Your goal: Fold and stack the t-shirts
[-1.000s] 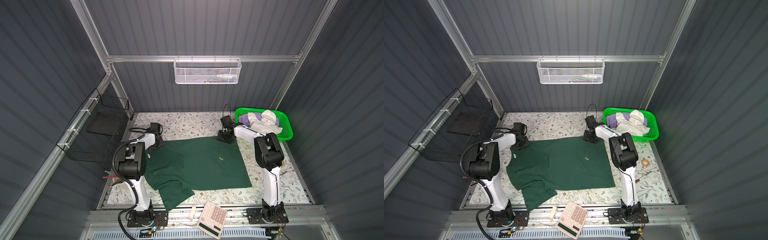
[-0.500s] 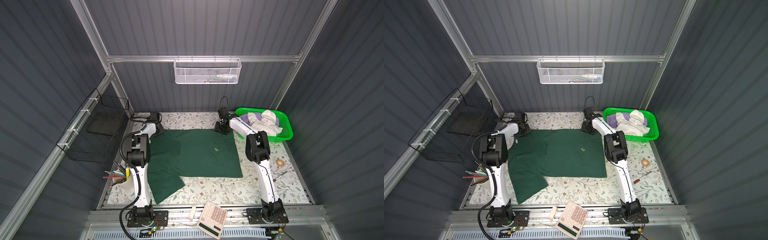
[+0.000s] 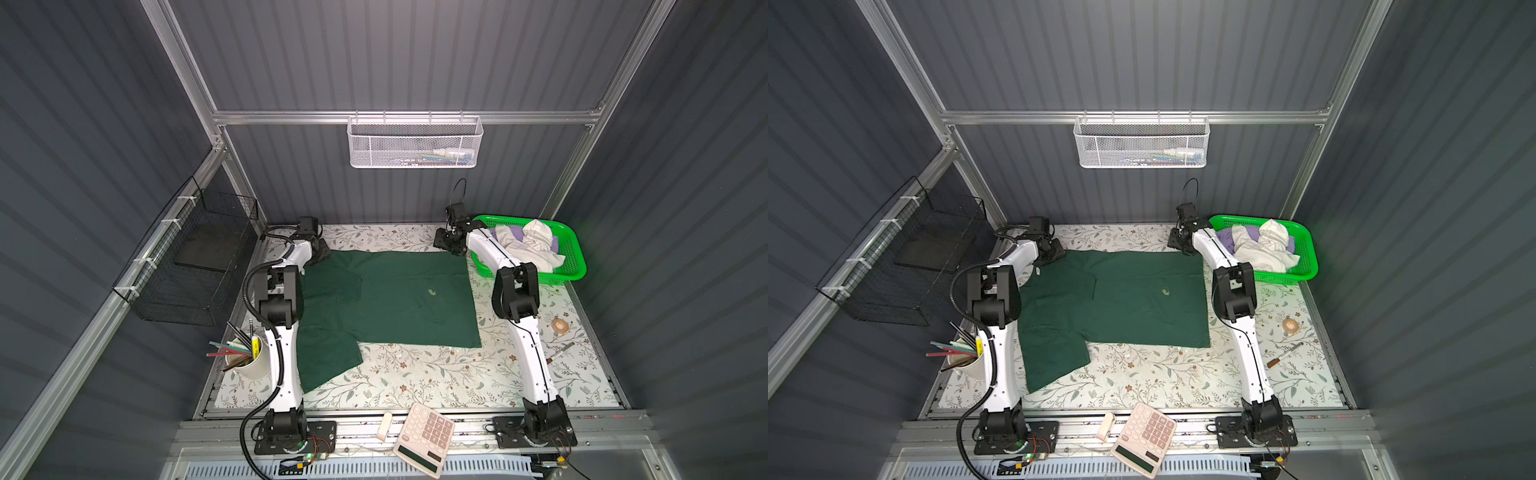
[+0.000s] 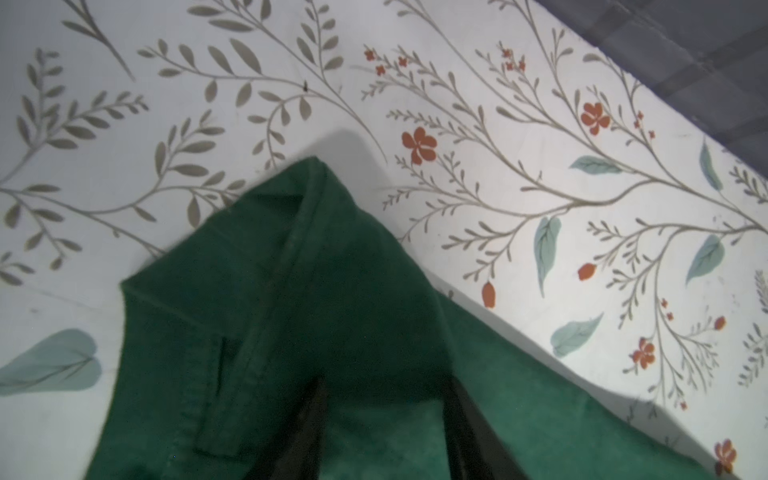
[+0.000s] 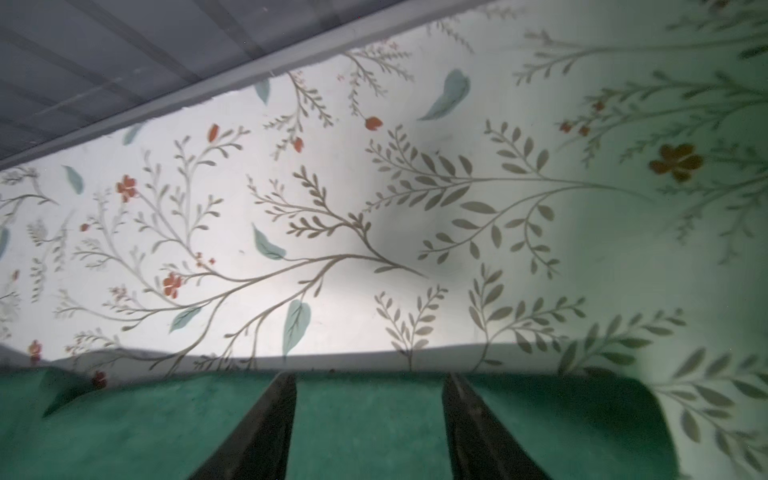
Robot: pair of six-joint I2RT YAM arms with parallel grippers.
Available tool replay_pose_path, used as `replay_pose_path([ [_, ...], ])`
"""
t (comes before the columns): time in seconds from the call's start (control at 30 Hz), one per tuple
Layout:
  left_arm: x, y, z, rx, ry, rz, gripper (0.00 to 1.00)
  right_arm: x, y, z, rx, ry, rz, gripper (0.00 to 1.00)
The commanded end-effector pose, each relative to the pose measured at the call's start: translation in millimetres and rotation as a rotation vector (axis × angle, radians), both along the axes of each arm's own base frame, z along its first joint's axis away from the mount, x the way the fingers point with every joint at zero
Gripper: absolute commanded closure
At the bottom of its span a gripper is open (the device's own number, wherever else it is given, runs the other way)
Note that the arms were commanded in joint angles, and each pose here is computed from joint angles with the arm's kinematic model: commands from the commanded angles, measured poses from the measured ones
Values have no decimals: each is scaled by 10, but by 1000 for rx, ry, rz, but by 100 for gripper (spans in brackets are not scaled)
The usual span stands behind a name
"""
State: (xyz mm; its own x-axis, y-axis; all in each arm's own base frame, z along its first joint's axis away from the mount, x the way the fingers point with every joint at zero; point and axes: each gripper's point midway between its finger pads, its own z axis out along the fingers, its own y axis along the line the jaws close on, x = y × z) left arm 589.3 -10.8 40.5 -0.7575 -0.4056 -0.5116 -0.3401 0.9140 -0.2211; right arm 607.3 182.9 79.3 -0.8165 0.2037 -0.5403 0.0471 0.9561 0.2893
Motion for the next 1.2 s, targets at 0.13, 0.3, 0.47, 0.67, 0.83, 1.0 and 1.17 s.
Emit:
replay_pose_path([
  [0.13,-538,-268,624,-12,-30,-139,51,-567,218,1191,52,-222,100,41],
  [0.3,-1342,-472,785,56,74,-157,50,-1465,-1,1125,92,-160,54,38],
  [0.47,-2521,-585,703,84,205,-80,53,-2321,-363,731,73,-33,-25,35],
  [0.67,-3561,-679,595,-19,254,-21,57,-3211,-628,334,17,190,-80,35],
  [0.83,-3974,-645,516,29,319,7,56,-3756,-852,26,-24,292,-135,35],
  [1.0,-4188,-563,313,48,312,24,56,-3904,-911,-257,-14,282,-149,37],
  [1.17,-4206,-532,359,37,258,30,56,-3802,-905,-373,-11,258,-175,41],
])
